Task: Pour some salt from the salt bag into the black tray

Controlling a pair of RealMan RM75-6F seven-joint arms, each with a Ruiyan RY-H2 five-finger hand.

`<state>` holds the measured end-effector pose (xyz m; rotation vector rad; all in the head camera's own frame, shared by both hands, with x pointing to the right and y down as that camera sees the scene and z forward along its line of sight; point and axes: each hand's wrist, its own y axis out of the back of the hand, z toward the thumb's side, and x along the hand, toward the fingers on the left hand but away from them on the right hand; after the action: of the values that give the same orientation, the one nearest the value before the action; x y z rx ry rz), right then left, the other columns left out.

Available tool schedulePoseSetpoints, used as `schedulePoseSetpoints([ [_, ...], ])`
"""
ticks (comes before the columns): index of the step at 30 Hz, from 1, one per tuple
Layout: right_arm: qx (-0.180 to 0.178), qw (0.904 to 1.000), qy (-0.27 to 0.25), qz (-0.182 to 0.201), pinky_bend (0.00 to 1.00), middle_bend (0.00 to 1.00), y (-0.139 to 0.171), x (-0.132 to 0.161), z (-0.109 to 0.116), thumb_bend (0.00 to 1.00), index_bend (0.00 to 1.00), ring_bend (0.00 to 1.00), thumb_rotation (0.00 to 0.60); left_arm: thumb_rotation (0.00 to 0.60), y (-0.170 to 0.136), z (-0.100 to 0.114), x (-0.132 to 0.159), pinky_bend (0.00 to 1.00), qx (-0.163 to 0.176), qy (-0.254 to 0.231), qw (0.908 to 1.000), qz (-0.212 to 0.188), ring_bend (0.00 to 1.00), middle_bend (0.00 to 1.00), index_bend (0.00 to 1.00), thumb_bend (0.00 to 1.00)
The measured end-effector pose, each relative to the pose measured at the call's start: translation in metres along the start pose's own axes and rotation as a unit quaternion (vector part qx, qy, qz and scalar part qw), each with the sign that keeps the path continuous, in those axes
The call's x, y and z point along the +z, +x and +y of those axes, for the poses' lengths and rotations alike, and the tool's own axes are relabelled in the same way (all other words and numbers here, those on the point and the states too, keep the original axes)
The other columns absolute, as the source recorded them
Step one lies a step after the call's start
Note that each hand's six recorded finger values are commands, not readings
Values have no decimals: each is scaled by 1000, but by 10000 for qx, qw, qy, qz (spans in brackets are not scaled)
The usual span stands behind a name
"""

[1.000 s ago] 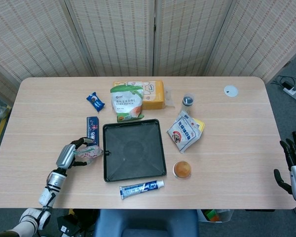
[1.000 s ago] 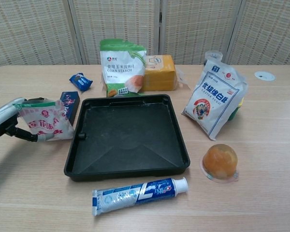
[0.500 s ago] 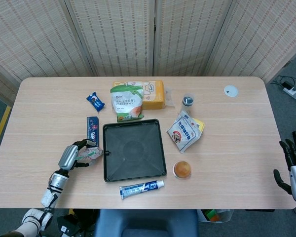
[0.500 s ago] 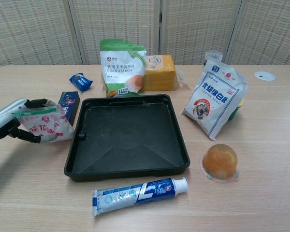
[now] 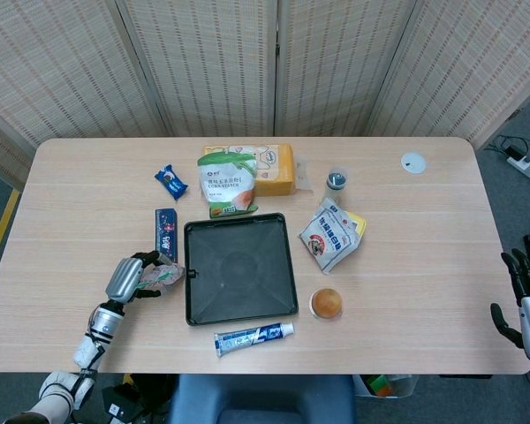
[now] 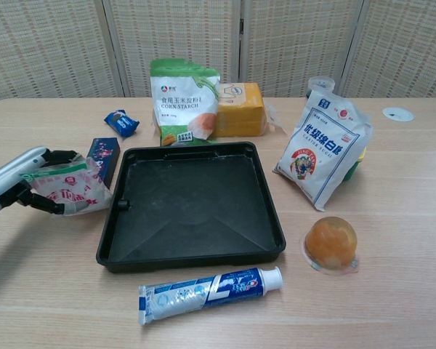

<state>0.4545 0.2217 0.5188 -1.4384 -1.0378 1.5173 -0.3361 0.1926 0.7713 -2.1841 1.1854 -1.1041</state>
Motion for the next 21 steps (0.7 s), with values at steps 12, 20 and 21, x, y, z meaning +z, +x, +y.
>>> schedulePoseSetpoints([
  [12, -22, 10000, -9, 13, 37, 75, 1, 1, 1, 421, 42, 134, 600, 600, -3, 7, -7, 570, -70, 304, 9995, -19, 595, 575, 537, 637],
  [20, -53, 10000, -19, 35, 37, 75, 1, 1, 3, 420, 41, 134, 600, 600, -8, 19, -11, 666, -71, 285, 9995, -94, 686, 678, 592, 695],
  [21, -53, 10000, -21, 42, 37, 75, 1, 2, 3, 421, 41, 134, 600, 600, -8, 21, -11, 682, -75, 303, 9995, -111, 699, 692, 597, 699],
])
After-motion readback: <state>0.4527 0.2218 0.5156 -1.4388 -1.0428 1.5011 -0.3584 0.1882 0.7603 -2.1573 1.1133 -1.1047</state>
